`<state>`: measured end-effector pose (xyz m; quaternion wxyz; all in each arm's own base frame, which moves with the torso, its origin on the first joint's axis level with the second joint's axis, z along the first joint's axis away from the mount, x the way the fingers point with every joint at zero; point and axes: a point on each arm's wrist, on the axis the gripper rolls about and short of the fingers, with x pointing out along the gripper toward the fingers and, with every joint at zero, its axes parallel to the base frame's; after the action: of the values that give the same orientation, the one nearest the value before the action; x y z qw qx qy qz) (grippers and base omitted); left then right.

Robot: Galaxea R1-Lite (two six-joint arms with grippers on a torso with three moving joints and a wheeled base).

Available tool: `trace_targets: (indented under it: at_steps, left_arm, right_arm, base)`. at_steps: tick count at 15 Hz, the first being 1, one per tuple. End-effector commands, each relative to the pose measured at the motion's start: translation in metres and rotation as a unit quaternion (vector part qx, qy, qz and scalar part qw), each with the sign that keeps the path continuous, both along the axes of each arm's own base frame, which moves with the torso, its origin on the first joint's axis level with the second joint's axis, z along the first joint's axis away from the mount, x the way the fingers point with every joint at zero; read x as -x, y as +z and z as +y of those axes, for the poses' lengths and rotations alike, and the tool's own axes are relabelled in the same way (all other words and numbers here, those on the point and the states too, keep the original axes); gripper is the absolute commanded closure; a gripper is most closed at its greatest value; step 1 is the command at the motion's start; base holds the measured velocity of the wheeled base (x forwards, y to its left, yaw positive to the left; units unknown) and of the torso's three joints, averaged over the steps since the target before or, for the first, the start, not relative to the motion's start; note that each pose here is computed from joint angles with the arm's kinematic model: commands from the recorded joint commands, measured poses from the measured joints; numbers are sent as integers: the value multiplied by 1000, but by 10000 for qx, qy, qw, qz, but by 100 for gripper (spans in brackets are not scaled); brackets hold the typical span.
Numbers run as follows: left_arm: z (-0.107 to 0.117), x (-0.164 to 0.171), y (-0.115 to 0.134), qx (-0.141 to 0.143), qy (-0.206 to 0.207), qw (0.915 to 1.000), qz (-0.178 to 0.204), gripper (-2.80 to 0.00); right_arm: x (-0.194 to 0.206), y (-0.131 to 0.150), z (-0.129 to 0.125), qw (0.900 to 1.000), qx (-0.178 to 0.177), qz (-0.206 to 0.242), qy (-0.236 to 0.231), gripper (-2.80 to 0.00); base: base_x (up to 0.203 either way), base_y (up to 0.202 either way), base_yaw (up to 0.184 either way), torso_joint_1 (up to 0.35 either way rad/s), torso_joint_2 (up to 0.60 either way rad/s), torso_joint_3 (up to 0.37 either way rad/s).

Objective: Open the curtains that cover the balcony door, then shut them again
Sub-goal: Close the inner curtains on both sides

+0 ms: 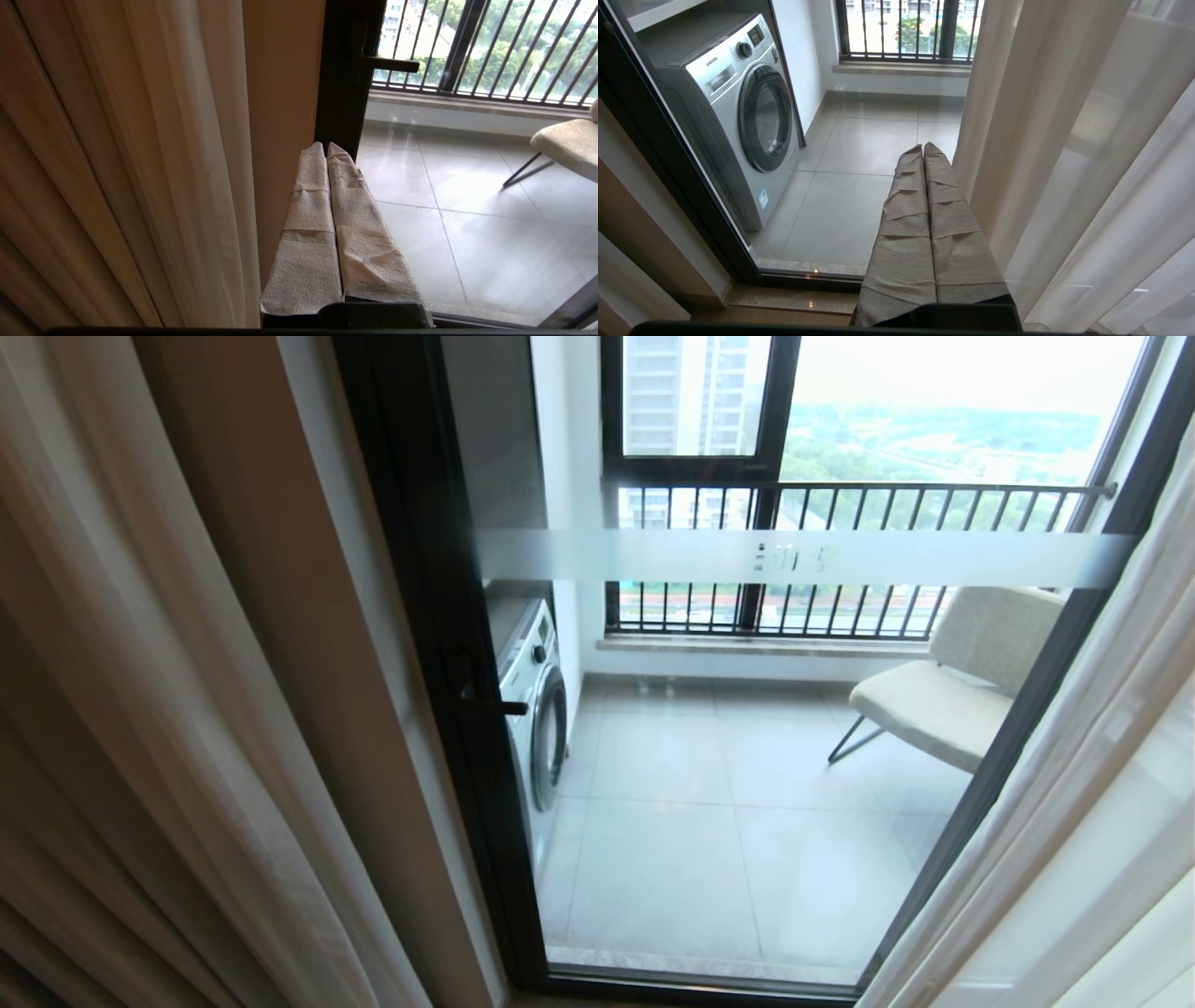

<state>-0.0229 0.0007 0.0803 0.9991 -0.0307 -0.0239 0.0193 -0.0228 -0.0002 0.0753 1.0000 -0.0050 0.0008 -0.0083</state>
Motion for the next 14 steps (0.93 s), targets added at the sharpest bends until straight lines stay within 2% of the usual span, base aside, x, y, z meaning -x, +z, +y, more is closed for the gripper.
trace_targets:
  at_steps: [1, 7, 12, 14]
  left_arm:
    - [0, 0, 0, 4, 7, 10000, -5, 0]
    - [0, 0, 0, 12, 14, 10000, -5, 0]
    - [0, 0, 0, 11, 7, 10000, -5, 0]
    - [0, 0, 0, 11, 7, 10000, -5, 0]
  right_arm:
    - [0, 0, 0, 10000, 4, 0, -1, 0]
    - [0, 0, 0, 10000, 4, 0, -1, 0]
    - [0, 0, 0, 10000, 4, 0, -1, 0]
    - [0, 0, 0, 10000, 4, 0, -1, 0]
  base:
    - [0, 0, 0, 0, 0, 0]
    - [13, 0, 0, -2, 1, 0]
    - [178, 0, 0, 6, 0, 3]
    - [42, 0, -1, 4, 2, 0]
